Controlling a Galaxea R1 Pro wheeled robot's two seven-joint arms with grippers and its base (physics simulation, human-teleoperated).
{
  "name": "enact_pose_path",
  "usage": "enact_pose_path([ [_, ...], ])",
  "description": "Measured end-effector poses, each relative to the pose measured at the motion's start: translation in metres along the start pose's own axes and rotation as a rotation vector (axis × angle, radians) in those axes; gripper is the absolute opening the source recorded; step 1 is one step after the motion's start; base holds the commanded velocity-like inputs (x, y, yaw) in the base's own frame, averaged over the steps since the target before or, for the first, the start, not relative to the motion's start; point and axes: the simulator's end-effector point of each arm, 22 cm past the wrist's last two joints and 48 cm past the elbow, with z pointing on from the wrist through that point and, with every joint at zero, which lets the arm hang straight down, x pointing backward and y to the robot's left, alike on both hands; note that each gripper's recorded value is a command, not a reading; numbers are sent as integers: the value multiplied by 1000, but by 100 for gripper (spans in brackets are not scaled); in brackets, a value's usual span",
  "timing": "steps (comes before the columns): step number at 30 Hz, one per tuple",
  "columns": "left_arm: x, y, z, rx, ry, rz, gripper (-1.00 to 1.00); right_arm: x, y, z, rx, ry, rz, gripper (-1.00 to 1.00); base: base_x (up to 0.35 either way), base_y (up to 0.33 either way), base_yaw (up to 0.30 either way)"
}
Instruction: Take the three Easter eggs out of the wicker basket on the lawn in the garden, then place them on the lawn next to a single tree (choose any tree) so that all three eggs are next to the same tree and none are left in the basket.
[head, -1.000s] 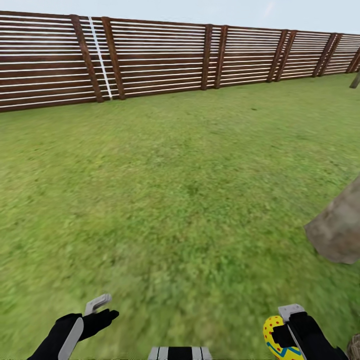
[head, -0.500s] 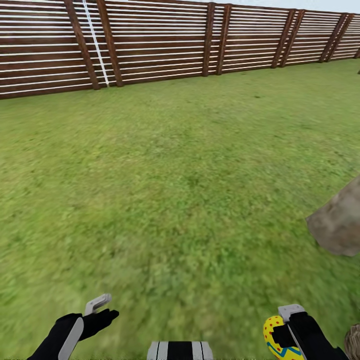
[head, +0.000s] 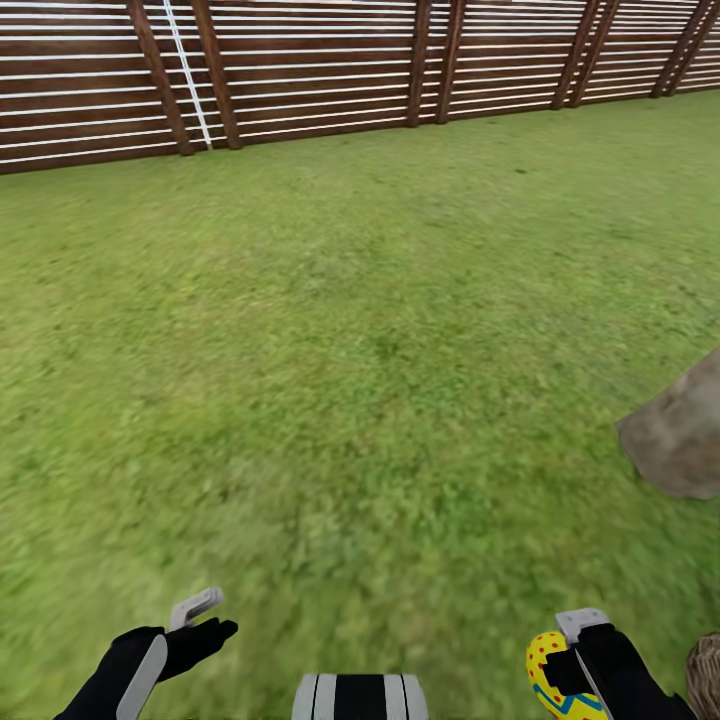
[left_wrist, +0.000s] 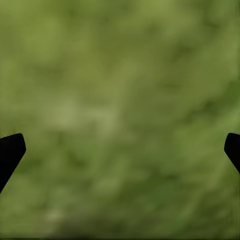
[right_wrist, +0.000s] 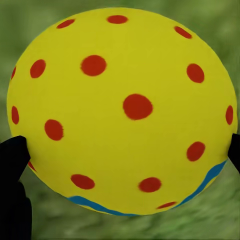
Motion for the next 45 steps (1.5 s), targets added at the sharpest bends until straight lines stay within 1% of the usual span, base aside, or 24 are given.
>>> enact_pose_path([
  [8, 11, 6, 10, -13, 29, -3, 100, 10, 4, 11, -4, 32, -8, -100, 0, 0, 0],
  [21, 11, 6, 10, -12, 28, -4, 100, 9, 4, 11, -9, 30, -2, -100, 0, 0, 0],
  [22, 11, 6, 10, -12, 29, -4, 100, 9, 4, 11, -10, 29, -1, 100, 0, 0, 0],
  [35, 10, 7, 10, -13, 27, -5, 100, 10, 3, 11, -6, 31, -3, 100, 0, 0, 0],
  [39, 5, 3, 5, -6, 13, -3, 100, 5, 2, 6, -5, 15, 0, 100, -16, 0, 0],
  [45, -3, -2, -2, 4, -8, 1, 100, -2, -1, -2, 0, -8, 2, 100, -306, 0, 0],
])
